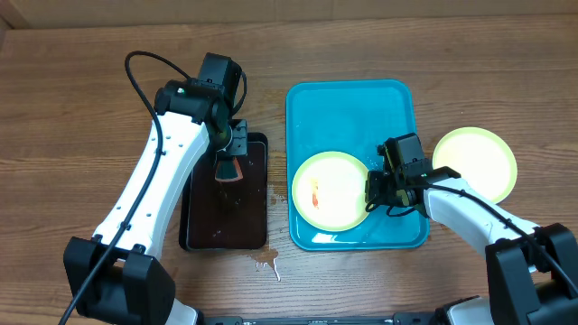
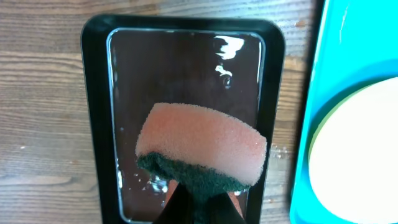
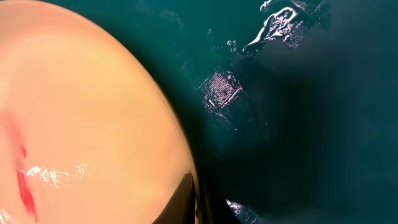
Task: Clean dirty plates on tray and stack at the side
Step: 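Grasp the sponge from the black tray with the left gripper, then scrub the yellow plate with the held sponge using the left gripper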
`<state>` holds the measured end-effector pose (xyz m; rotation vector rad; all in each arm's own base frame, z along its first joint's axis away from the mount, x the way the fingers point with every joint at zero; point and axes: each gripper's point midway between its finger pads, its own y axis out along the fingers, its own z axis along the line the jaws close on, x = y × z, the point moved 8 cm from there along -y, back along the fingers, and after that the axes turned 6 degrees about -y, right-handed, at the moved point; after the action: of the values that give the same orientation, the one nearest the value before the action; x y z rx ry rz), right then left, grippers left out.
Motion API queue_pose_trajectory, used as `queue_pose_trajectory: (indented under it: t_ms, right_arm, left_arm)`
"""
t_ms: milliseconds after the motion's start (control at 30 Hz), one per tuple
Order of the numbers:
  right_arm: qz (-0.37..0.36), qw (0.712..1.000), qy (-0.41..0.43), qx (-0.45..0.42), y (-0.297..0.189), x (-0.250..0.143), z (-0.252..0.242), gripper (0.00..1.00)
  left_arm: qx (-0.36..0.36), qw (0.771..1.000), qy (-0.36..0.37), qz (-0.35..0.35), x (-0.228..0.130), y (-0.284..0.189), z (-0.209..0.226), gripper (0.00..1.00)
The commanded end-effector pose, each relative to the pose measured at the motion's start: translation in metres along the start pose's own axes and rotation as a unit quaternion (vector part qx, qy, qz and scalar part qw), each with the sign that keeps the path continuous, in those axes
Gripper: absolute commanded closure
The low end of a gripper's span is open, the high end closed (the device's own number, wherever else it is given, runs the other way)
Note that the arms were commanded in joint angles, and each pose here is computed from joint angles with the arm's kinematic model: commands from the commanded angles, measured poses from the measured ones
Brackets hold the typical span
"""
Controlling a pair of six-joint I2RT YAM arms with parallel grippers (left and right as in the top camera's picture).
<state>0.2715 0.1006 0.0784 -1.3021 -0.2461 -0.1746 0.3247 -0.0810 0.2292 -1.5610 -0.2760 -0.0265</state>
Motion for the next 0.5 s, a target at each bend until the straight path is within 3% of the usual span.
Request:
queue_pose_trajectory:
  t_ms: [0, 467]
  right_arm:
    - [0.027, 1.0, 0.004, -0.015, 0.01, -0.011, -0.004, 0.96]
    - [0.029, 0.999, 0.005, -0.014, 0.01, -0.011, -0.004, 0.96]
  left_arm:
    - [-0.01, 1.0, -0.005, 0.004, -0.007, 0.005, -0.003, 0.96]
    - [-0.021, 0.999, -0.008, 0.028, -0.017, 0.015, -0.009, 0.96]
